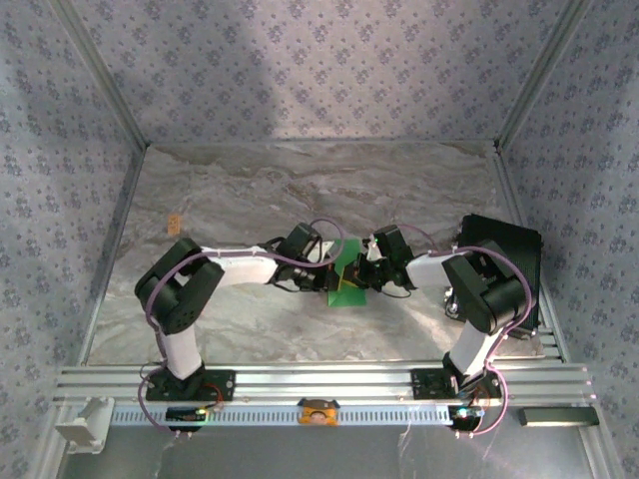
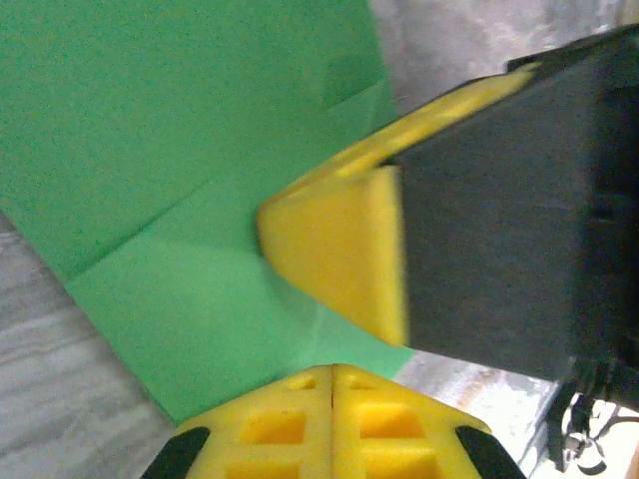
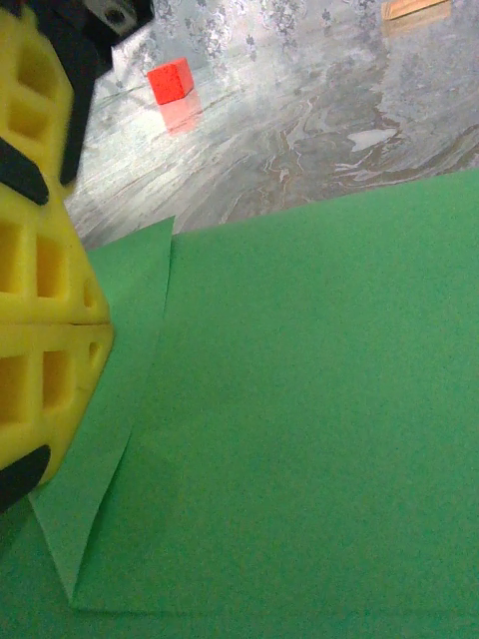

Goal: Fold a paper plane with a square sheet of paper (pick it up from the middle)
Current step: Fold the triangle a second time at the center of the table, then turn over the paper at the center of the table.

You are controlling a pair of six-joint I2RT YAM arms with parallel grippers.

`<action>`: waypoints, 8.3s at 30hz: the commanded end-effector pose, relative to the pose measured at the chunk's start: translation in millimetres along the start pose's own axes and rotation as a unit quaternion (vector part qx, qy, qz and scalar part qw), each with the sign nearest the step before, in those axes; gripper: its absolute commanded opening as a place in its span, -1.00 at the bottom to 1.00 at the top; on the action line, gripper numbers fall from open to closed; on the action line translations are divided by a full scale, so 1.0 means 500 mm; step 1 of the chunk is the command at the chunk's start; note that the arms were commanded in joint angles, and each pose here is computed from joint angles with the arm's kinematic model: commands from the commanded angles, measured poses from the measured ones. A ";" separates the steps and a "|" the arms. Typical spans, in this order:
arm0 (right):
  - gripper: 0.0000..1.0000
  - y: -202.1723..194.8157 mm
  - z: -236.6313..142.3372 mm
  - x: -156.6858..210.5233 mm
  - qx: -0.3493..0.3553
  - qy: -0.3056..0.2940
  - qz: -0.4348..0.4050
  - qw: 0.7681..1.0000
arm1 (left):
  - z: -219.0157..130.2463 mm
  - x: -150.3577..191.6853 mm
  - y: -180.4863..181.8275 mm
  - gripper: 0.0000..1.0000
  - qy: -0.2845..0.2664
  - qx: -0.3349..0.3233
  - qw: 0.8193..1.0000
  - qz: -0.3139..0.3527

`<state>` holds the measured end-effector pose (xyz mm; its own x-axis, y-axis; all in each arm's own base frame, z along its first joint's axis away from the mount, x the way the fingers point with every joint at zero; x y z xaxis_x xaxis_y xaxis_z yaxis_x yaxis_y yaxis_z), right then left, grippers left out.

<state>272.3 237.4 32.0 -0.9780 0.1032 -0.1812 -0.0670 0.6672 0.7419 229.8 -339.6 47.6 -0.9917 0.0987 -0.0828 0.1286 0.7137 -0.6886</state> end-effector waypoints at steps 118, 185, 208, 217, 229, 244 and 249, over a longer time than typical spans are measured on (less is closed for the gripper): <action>-1.00 -0.099 -0.034 0.016 0.092 0.010 0.023 0.995 | 0.017 0.042 0.031 -0.87 0.031 -0.034 0.999 -0.003; -0.31 -0.004 -0.128 0.021 0.076 -0.026 -0.018 0.997 | -0.045 -0.086 -0.001 -0.89 -0.050 -0.047 0.997 0.021; 0.00 -0.009 -0.091 0.091 0.090 0.025 0.008 0.996 | 0.011 -0.020 0.077 -0.94 -0.004 -0.072 0.997 -0.024; 0.01 -0.017 -0.072 0.085 0.094 0.027 0.016 0.995 | 0.011 -0.018 0.066 -0.95 -0.006 -0.070 0.997 -0.020; 0.18 0.028 -0.070 -0.001 0.043 -0.019 -0.008 0.999 | 0.013 -0.016 0.068 -0.95 -0.006 -0.070 0.997 -0.022; 0.04 0.016 -0.072 -0.054 0.013 -0.042 -0.009 0.999 | 0.011 -0.017 0.067 -0.95 -0.010 -0.070 0.997 -0.024; -0.08 -0.002 -0.070 -0.054 0.013 -0.046 0.001 0.999 | 0.008 -0.019 0.065 -0.95 -0.015 -0.068 0.997 -0.025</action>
<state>287.8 208.0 60.0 -0.9572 0.1692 -0.2348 -0.0509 0.7001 0.7122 259.1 -332.5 36.5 -0.9915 0.0422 -0.1233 0.1116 0.7634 -0.6362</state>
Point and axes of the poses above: each hand's point on the last joint's axis, 136 mm out from that joint toward the fingers, its own z axis out along the fingers, its own y axis along the line the jaws close on, x = y × z, the point moved 2 cm from there along -z, back along the fingers, and after that the axes turned 9 degrees about -z, right-handed, at the moved point
